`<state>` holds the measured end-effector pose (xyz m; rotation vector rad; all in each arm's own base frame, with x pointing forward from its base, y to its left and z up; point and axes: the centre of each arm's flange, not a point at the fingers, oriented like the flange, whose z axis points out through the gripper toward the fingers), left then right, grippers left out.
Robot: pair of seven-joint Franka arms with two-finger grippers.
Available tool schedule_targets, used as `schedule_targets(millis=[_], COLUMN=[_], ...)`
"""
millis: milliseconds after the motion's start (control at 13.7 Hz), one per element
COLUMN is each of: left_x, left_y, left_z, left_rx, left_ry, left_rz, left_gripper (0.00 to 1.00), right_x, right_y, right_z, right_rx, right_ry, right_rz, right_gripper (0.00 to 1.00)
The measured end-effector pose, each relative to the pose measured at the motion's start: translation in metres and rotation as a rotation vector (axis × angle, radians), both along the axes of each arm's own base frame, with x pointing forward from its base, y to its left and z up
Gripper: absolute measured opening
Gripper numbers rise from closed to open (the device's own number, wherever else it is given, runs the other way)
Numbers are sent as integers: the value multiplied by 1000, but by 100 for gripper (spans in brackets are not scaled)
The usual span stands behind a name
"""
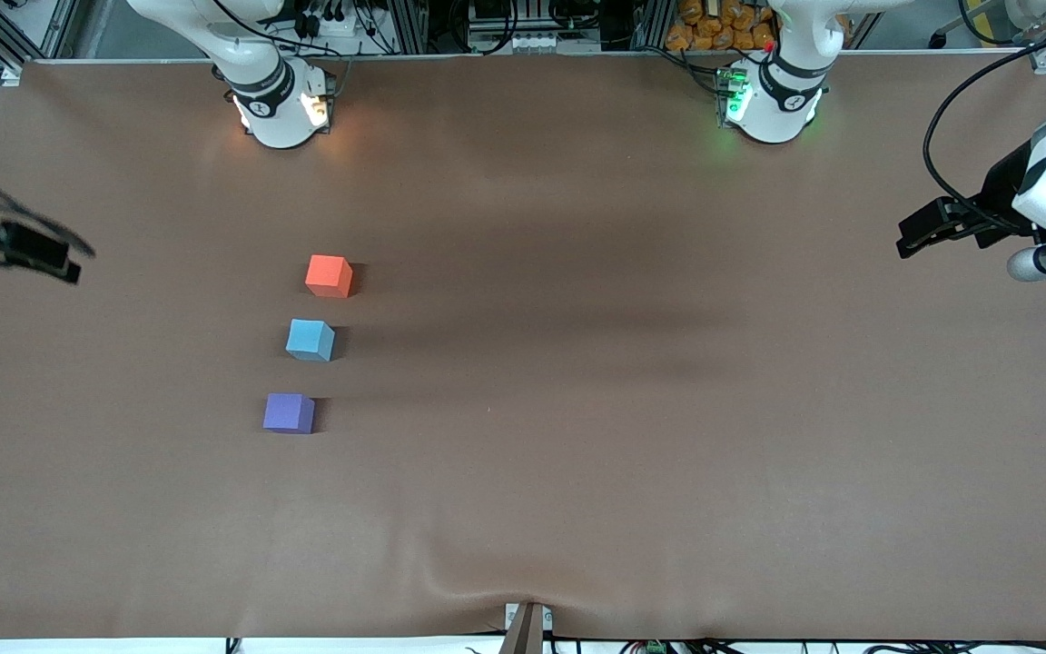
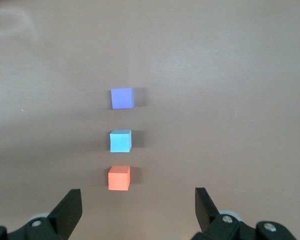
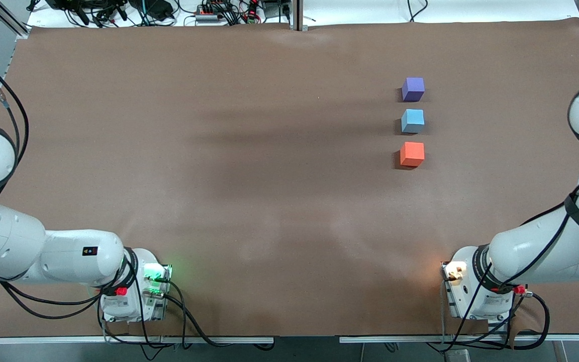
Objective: Place blue block between orange and purple blocks
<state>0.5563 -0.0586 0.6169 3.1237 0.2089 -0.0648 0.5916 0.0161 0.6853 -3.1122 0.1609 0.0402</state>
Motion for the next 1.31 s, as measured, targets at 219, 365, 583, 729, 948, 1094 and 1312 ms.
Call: schedule_targets(millis=[219,365,583,729,948,1094,1312], left_x=[0,0,0,0,-1,-1,-1], left_y=[0,0,0,0,-1,-1,-6], left_z=[0,0,0,-1,-7,-20,-29], left_rx=[0,0,0,0,2,4,4], left_ry=[0,0,0,1,15,38,41], left_rz=[0,0,0,0,-2,-3,-13], left_gripper=[100,100,100,100,100,100,100], right_x=[-31,-55,-63,-61,-57,-56,-55], right_y=[-1,1,-8,-16,-17,-14,-14], right_z=[-9,-13,-4,0,3,5,5], right_rx=[-2,-3,-4,-5,-13,-20,-22], right_ry=[-17,1,-19,-39,-50,-54,-54], right_rz=[-46,34,75,71,79,86,88], right_gripper=[100,100,100,100,100,100,100])
